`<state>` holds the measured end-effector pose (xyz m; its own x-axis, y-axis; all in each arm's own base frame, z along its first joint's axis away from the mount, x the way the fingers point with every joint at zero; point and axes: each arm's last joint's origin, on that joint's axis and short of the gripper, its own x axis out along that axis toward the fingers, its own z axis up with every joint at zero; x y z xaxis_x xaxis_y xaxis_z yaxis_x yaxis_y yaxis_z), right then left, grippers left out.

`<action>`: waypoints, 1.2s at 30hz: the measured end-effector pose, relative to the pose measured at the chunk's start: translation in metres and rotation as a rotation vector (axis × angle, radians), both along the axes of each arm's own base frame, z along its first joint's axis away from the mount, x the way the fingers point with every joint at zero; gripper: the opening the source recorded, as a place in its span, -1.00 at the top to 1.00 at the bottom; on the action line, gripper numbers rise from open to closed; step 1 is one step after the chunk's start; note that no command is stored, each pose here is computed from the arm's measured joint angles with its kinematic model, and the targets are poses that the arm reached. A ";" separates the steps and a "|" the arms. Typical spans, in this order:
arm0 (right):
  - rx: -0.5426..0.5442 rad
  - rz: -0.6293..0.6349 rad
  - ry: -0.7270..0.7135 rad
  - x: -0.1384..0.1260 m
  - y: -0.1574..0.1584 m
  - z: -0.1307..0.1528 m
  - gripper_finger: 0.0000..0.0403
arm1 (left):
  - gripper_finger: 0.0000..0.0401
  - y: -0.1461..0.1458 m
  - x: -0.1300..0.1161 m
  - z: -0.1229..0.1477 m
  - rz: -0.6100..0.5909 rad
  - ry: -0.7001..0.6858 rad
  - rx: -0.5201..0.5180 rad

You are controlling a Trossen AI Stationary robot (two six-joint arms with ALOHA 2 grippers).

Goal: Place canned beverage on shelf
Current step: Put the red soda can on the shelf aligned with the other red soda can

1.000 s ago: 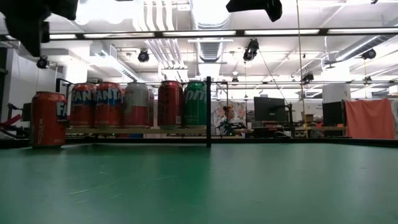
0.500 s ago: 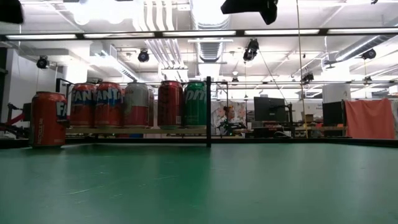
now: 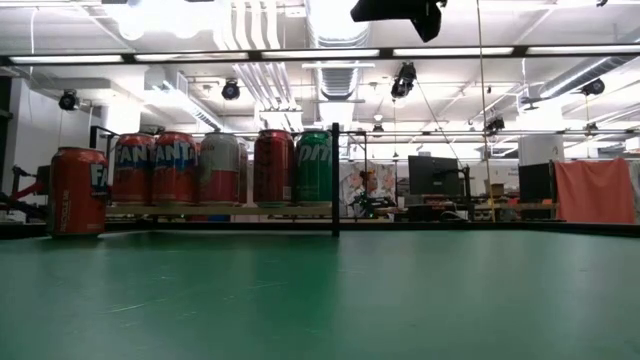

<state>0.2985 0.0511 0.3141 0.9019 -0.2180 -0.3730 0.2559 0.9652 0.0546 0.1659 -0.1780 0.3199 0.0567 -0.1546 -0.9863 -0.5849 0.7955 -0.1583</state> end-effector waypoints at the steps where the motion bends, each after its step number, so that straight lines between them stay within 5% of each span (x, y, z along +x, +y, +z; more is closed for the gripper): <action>1: 0.000 0.003 0.000 0.000 0.001 0.000 0.94 | 0.85 -0.004 -0.002 -0.002 -0.006 0.020 0.018; 14: -0.019 0.084 0.017 -0.004 0.023 -0.002 0.94 | 0.09 -0.049 -0.032 -0.034 -0.159 0.087 0.162; 22: -0.028 0.112 0.035 -0.004 0.031 -0.007 0.94 | -0.41 -0.054 -0.035 -0.030 -0.235 -0.023 0.229; 36: -0.035 0.135 0.047 -0.002 0.032 -0.010 0.94 | -0.55 -0.047 -0.041 -0.041 -0.302 -0.003 0.324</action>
